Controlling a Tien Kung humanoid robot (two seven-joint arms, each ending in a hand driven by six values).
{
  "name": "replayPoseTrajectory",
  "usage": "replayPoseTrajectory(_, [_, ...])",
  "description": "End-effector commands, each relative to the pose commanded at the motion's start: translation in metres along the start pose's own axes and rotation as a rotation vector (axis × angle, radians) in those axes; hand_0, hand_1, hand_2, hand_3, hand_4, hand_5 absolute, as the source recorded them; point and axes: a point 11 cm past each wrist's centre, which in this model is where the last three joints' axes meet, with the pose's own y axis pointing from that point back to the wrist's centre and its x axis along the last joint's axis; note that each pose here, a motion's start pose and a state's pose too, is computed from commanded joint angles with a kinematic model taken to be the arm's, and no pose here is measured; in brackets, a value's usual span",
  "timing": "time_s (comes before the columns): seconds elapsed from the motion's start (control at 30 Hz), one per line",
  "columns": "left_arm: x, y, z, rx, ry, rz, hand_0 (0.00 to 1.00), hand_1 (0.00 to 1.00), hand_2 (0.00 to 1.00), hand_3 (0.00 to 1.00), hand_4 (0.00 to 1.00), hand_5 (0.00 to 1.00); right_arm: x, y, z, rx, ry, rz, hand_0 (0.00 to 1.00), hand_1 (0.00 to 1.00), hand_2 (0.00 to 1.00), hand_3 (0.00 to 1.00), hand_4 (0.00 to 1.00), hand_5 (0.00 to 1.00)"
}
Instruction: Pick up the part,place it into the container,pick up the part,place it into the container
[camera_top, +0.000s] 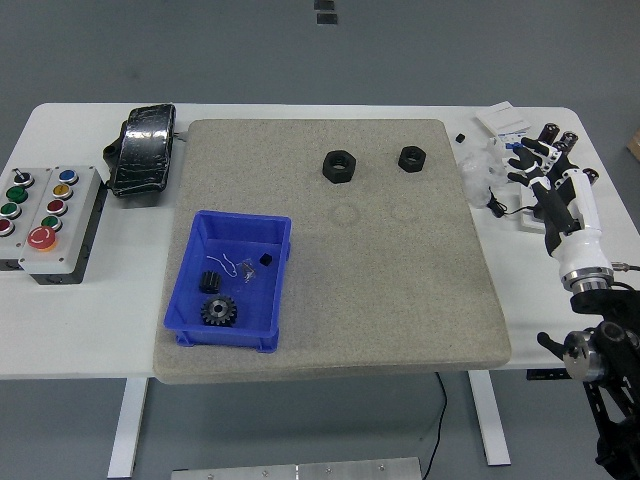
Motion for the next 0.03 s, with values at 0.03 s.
replayPoseTrajectory(0.03, [0.0005,0.0001,0.0019,-0.005,-0.002,0.001,0.66,0.569,0.594,0.641,0.733,0.501,0.0012,-0.0002,-0.0003,0.0,0.003,0.003,0.697,0.725,0.727,0.699,0.853,0.55])
